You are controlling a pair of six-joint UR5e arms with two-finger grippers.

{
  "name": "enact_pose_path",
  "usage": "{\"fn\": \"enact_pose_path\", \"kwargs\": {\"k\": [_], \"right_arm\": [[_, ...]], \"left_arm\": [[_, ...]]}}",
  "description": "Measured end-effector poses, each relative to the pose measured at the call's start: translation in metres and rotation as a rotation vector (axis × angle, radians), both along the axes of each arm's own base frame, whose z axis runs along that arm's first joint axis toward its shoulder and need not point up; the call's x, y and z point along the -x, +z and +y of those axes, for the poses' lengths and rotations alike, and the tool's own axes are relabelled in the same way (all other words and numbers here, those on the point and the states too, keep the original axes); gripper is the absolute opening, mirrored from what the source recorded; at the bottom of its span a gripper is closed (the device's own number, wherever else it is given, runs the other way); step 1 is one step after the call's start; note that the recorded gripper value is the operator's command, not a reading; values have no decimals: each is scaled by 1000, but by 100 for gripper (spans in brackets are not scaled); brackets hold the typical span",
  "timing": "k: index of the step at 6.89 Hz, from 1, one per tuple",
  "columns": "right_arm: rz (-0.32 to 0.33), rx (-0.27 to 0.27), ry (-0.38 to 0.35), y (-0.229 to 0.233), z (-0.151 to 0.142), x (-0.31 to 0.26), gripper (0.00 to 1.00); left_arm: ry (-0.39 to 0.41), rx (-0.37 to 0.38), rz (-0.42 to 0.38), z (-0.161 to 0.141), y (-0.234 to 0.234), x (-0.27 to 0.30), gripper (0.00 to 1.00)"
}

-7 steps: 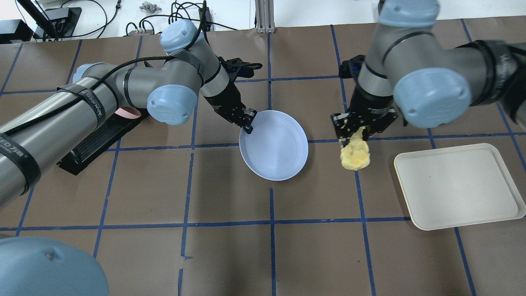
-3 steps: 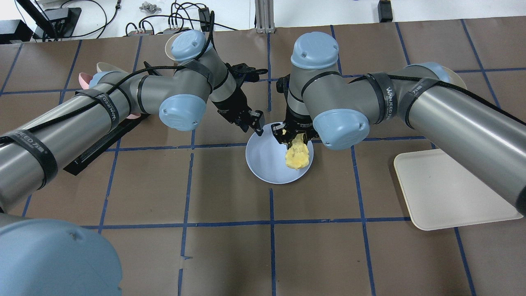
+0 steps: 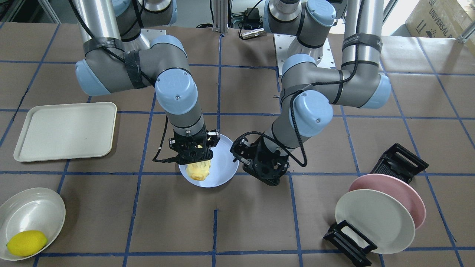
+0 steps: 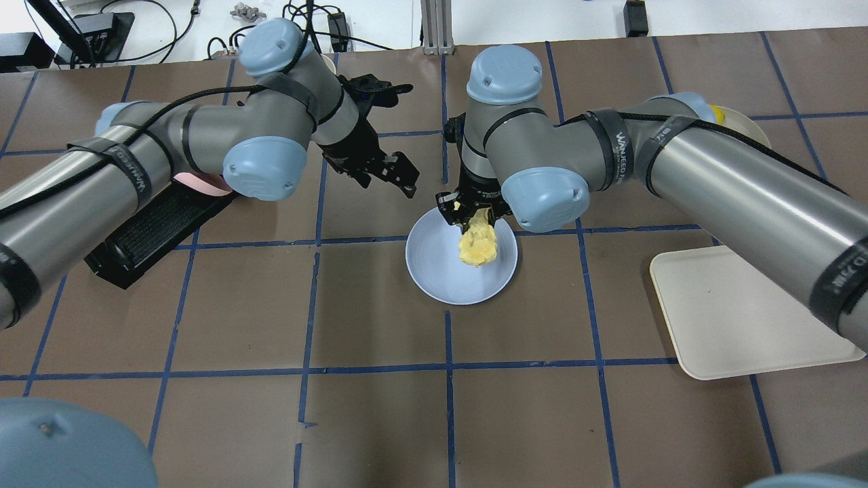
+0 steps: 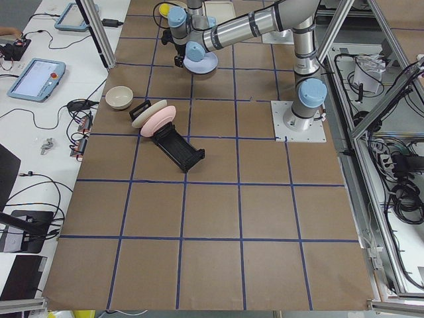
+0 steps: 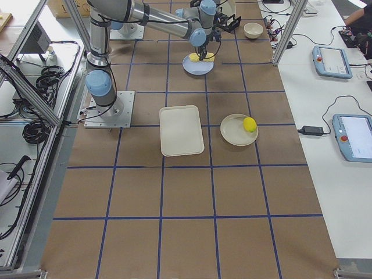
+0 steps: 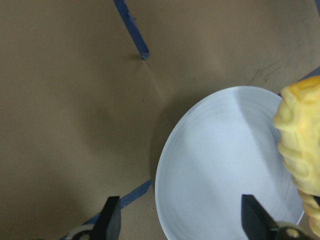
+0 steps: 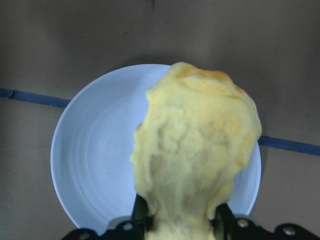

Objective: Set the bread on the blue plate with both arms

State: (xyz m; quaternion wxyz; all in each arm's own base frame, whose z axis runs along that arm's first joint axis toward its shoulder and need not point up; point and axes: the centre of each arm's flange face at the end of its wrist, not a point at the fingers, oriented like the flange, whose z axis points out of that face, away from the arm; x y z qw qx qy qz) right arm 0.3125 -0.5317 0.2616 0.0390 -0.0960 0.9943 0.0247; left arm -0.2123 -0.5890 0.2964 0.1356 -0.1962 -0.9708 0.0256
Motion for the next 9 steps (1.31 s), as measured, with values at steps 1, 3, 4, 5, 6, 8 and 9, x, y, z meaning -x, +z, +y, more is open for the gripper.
{"fn": "enact_pose_path", "kwargs": {"k": [1, 3, 4, 5, 6, 8, 9], "right_arm": [[0, -6, 8, -10, 2, -7, 100], [16, -10, 15, -21, 5, -11, 100], [20, -5, 14, -18, 3, -10, 100], [18, 6, 14, -11, 0, -8, 100], [16, 14, 15, -5, -1, -3, 100], [12, 27, -4, 6, -8, 31, 100], [9, 41, -26, 22, -13, 58, 100]], "left_arm": [[44, -9, -52, 6, 28, -31, 100], [76, -55, -186, 36, 86, -61, 100], [102, -57, -228, 53, 115, -67, 100], [133, -51, -275, 64, 144, -73, 100], [156, -54, -310, 70, 168, -79, 100], [228, -76, -314, 72, 202, -94, 100], [248, -83, -296, 72, 207, -97, 100]]}}
